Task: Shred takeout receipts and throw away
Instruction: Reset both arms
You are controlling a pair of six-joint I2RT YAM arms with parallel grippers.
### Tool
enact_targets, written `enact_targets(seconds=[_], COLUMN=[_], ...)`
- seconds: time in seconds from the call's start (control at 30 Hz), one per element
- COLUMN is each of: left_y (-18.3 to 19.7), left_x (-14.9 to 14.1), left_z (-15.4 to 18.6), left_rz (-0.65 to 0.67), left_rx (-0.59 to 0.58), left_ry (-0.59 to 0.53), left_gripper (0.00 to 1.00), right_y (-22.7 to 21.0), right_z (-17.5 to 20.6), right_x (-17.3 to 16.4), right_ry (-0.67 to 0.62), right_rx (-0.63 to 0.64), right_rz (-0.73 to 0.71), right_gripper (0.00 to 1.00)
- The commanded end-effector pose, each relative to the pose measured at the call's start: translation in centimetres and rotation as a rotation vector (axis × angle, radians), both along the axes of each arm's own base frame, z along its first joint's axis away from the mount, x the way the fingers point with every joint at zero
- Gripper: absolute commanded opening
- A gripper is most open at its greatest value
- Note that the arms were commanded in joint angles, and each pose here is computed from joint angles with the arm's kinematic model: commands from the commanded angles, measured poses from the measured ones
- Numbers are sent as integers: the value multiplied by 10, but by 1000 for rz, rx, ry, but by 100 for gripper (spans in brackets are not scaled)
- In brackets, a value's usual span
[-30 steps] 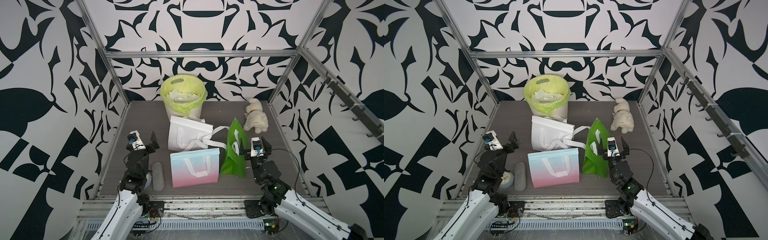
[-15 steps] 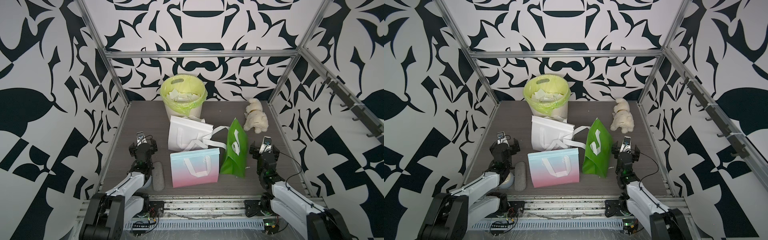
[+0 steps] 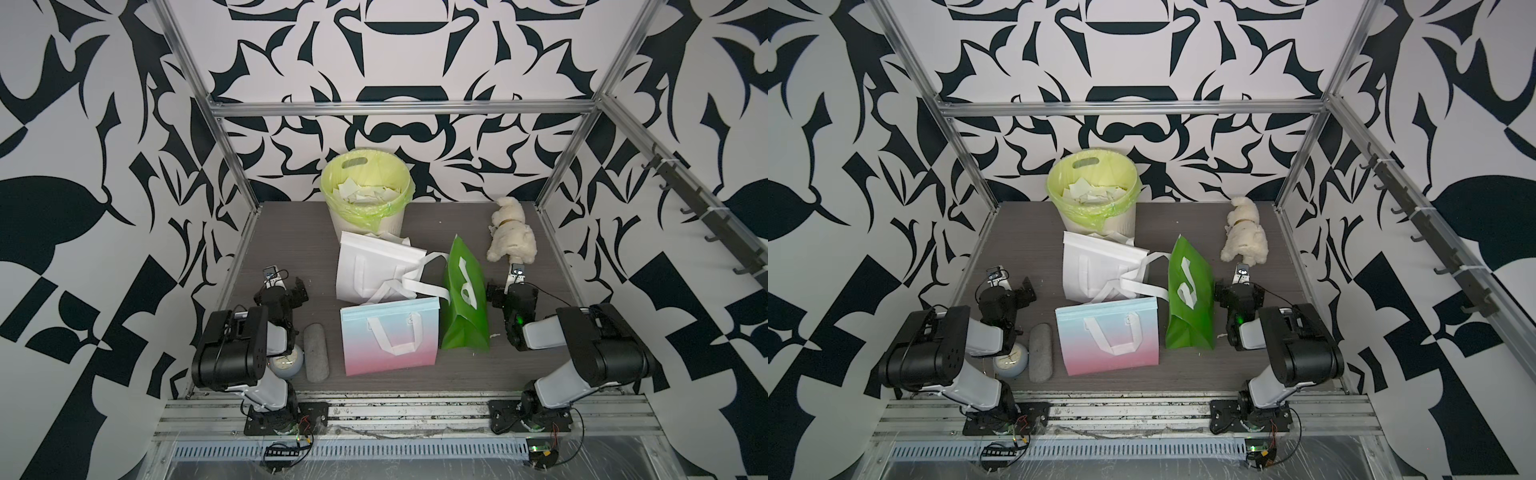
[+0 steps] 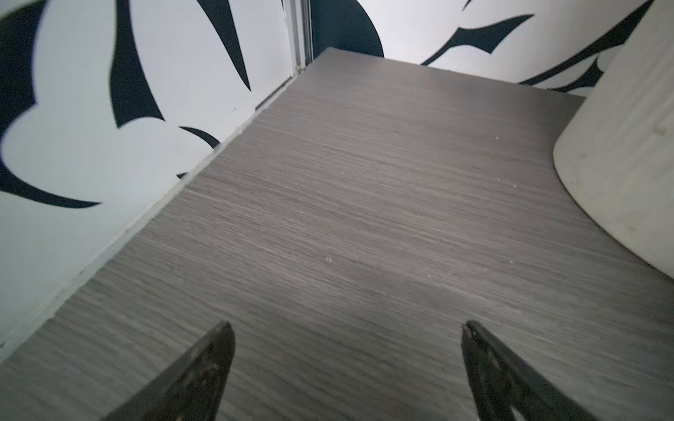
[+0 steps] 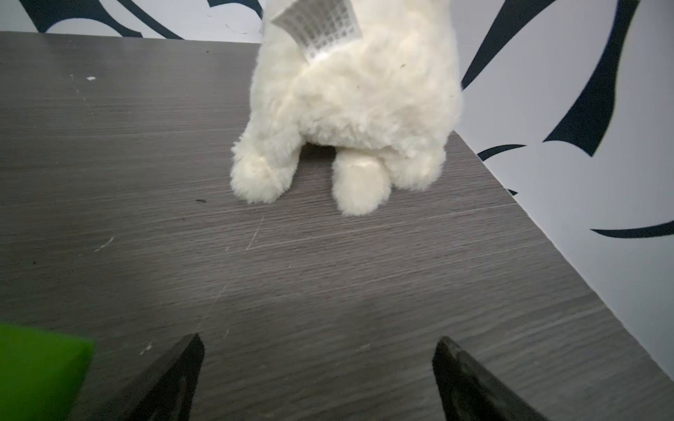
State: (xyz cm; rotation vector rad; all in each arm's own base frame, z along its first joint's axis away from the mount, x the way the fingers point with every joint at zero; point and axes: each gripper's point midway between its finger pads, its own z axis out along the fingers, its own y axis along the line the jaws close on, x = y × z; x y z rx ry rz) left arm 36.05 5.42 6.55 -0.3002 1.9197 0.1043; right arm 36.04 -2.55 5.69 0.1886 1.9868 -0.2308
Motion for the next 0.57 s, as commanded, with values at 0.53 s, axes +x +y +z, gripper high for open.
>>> enact_targets(seconds=[0.53], left_y=[-3], left_x=[27], left_z=[25], left_rz=[-26], left_rx=[-36], left_ry=[-41], left_gripper=[99], right_y=[41], right_z=[21], right_x=[28], right_ry=[-29], right_rx=[33], right_rz=[242], right_gripper=[100])
